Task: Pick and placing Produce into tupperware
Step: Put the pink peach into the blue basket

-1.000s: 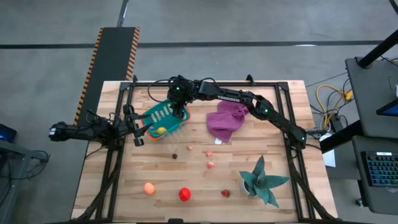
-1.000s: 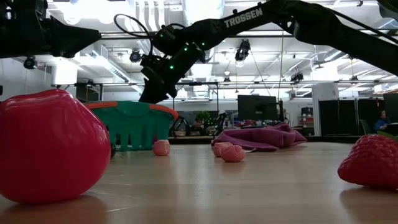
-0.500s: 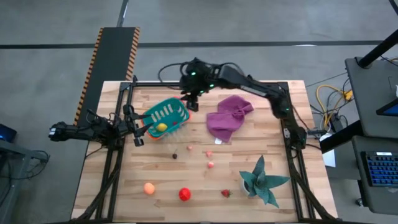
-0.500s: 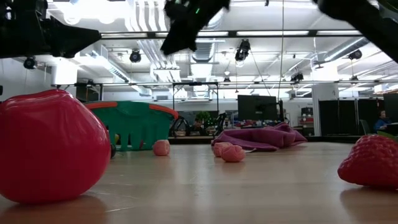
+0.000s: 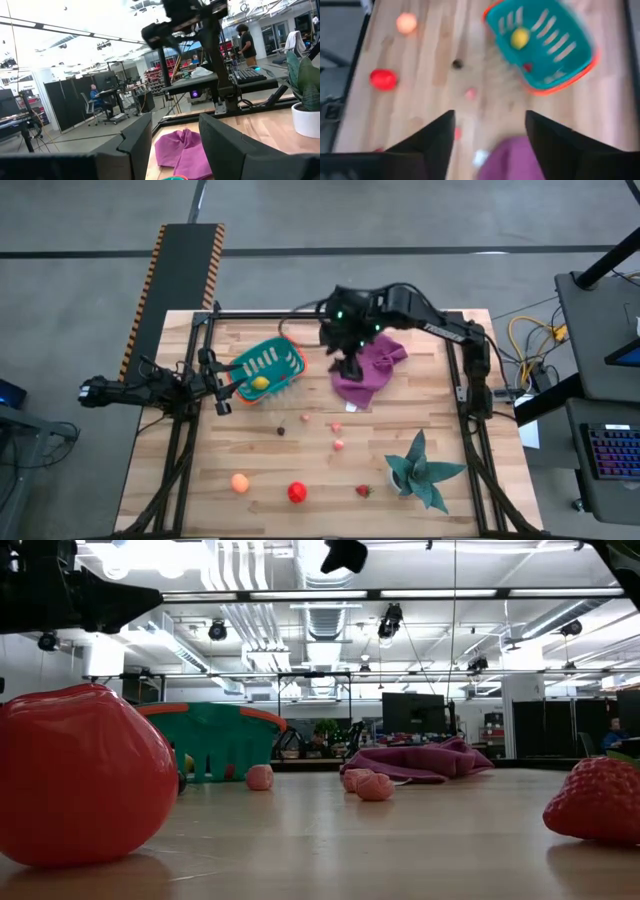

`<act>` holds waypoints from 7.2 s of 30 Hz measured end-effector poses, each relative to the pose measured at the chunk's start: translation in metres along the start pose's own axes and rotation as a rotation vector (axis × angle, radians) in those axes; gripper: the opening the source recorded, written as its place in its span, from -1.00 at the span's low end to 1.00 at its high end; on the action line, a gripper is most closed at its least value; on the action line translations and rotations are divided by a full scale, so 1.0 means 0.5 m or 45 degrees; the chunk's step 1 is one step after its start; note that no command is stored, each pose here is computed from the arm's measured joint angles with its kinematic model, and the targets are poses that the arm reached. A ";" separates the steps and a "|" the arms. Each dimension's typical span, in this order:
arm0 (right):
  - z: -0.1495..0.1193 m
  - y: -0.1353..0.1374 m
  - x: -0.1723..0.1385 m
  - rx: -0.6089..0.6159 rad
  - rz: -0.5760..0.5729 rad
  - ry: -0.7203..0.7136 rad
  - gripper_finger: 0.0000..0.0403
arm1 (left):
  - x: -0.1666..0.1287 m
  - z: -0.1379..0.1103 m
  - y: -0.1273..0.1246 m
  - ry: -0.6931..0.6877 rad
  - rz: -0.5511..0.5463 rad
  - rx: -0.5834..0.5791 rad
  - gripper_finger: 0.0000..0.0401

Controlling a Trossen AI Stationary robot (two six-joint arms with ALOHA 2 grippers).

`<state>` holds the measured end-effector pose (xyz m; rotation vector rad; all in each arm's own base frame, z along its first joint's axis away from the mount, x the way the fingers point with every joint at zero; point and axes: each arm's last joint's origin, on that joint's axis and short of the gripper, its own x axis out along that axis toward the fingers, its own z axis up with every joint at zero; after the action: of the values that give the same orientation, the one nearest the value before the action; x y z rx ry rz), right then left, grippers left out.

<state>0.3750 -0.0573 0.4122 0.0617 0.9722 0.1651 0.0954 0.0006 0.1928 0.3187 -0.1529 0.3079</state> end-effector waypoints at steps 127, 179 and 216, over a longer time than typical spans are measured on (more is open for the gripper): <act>-0.348 0.115 0.473 0.104 -0.084 -0.024 0.15 | 0.000 -0.006 0.001 0.051 0.046 0.015 -0.25; -0.201 0.119 0.416 -0.158 -0.096 -0.292 -0.83 | 0.000 -0.006 0.001 0.052 0.045 0.015 -0.25; 0.000 -0.157 0.363 -0.159 -0.349 -0.582 -0.83 | -0.001 -0.004 0.002 0.039 0.057 0.048 -0.25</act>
<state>0.4842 -0.1046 0.2540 -0.1439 0.5048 -0.0419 0.0945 0.0022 0.1913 0.3479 -0.1247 0.3604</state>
